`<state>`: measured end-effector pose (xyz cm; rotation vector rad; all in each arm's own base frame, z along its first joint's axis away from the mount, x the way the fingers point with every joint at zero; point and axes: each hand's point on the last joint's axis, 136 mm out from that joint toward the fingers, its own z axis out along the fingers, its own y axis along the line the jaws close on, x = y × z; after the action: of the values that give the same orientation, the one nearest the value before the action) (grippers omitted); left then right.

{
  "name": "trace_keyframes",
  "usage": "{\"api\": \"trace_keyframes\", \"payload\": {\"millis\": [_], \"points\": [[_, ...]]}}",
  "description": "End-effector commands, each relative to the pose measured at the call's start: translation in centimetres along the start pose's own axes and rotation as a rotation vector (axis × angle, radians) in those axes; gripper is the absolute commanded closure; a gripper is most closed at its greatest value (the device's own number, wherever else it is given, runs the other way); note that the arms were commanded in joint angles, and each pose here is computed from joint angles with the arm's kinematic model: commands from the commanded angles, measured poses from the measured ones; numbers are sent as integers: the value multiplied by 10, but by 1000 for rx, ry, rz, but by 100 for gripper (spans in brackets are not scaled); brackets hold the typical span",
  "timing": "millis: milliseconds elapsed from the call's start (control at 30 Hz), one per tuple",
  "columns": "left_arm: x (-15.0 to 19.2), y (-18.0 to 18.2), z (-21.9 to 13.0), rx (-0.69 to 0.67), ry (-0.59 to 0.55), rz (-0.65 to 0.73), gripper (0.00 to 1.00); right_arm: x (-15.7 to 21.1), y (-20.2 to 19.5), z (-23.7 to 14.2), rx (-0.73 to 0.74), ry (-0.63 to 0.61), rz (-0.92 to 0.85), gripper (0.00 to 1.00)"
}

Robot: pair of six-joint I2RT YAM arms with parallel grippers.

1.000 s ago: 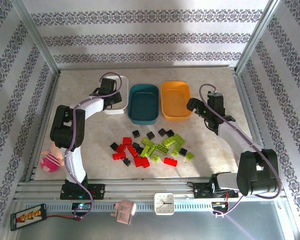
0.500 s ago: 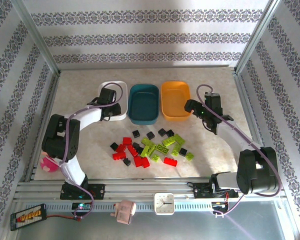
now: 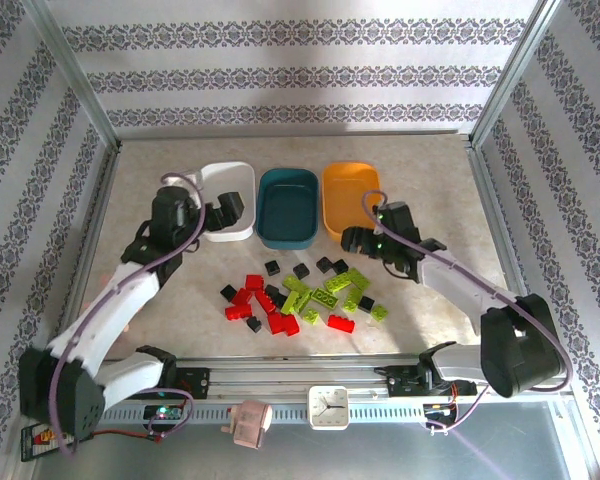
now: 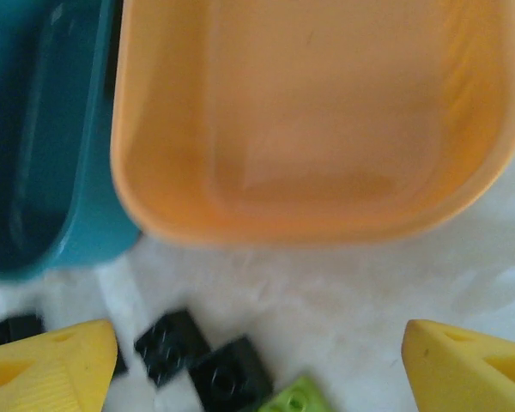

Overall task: Sort the legos into containers by color
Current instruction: Pick up the lego from the bottom-center of the table.

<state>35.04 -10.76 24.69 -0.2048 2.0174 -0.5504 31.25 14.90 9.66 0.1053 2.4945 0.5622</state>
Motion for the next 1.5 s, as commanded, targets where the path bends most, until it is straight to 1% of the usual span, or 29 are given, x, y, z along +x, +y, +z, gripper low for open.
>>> {"api": "trace_keyframes", "payload": {"millis": [0, 67, 133, 167, 267, 367, 433, 533, 600, 733, 800, 867, 1000, 1067, 1200, 1333, 1367, 1467], "points": [[11, 8, -20, -8, -29, -85, 1, 48, 24, -7, -101, 119, -99, 16], [16, 16, -32, -20, -67, -145, 1, 74, 48, -14, -173, 174, -186, 17], [20, 24, -41, -29, -103, -198, 1, 101, 66, -23, -204, 229, -269, 16], [22, 24, -46, -12, -120, -213, 1, 115, 73, -27, -211, 256, -316, 16], [25, 23, -56, 31, -157, -240, 1, 148, 88, -42, -207, 306, -433, 16], [28, 15, -64, 105, -178, -243, 1, 177, 101, -51, -252, 375, -466, 18], [29, 11, -69, 145, -194, -244, 1, 195, 108, -54, -267, 419, -495, 20], [35, 16, -72, 142, -198, -270, 1, 219, 117, -51, -255, 471, -575, 22], [39, 14, -72, 157, -183, -256, 1, 229, 122, -46, -227, 489, -621, 24], [42, 4, -73, 209, -156, -243, 1, 232, 132, -32, -172, 473, -675, 25], [42, 4, -75, 208, -151, -248, 1, 229, 133, -24, -133, 461, -686, 26], [42, 4, -78, 204, -146, -254, 1, 227, 133, -17, -100, 454, -690, 27], [40, -3, -82, 223, -126, -205, 1, 226, 127, -6, -31, 450, -700, 28], [41, -5, -82, 226, -113, -204, 1, 224, 123, -2, 0, 448, -707, 29], [45, -7, -80, 223, -71, -191, 1, 225, 123, 6, 28, 446, -725, 30], [50, -2, -76, 188, -38, -193, 1, 224, 128, 14, 32, 434, -730, 31], [50, -1, -75, 177, -37, -195, 1, 223, 129, 16, 34, 430, -732, 33], [49, 1, -76, 164, -34, -186, 1, 225, 129, 19, 43, 440, -749, 40]]}}
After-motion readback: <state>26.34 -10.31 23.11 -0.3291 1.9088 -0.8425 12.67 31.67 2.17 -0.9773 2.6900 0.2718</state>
